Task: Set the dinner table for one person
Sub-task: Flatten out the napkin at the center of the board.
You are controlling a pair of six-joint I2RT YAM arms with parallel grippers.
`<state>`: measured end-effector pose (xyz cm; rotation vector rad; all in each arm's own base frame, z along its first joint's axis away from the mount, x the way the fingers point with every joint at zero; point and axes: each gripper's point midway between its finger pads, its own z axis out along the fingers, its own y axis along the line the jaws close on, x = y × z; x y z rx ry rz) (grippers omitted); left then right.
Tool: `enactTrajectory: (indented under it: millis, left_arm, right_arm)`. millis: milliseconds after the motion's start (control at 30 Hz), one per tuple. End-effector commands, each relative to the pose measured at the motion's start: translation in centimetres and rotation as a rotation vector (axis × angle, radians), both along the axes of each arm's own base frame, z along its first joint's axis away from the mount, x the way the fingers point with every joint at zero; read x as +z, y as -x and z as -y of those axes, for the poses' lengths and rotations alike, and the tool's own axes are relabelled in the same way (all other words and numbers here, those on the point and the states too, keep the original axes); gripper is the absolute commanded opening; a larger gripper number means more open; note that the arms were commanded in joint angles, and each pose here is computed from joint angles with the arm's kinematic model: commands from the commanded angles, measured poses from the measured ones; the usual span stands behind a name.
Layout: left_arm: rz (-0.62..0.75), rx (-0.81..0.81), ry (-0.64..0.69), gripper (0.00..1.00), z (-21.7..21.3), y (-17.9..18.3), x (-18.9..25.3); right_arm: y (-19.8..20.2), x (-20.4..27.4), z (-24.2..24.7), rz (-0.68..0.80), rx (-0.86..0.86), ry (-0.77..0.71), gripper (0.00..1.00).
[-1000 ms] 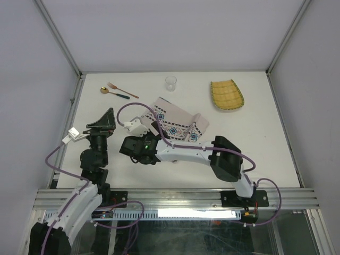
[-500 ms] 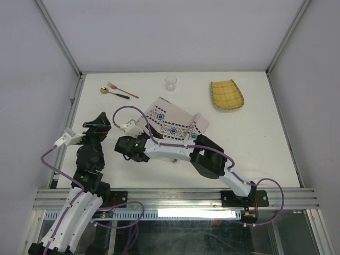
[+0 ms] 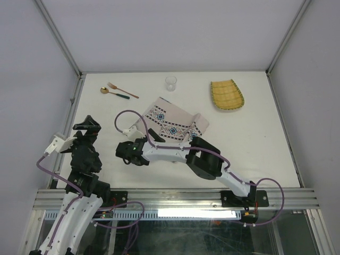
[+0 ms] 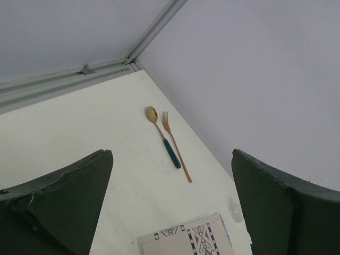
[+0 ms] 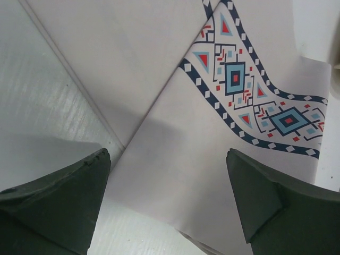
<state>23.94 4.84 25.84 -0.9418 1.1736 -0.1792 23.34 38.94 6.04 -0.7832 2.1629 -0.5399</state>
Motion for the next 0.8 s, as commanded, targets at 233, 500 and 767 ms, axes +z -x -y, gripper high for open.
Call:
enactTrajectory:
  millis: [233,500,767]
  left_arm:
    - [0.015,0.09,0.006,0.99,-1.7,1.9,1.1]
    - [0.028,0.078,0.014,0.99,-1.6,1.8,1.5]
    - [0.033,0.067,0.015,0.99,-1.4,1.8,1.4]
  right_arm:
    - [1.3,-0.2,-1.1,-0.003,-0.011,-0.013,0.92]
    - [2.9,-1.2,0.4,-0.019,-0.042,0.044,0.91]
    - [3.3,-1.8,2.1,-0.014,-0.07,0.095,0.72]
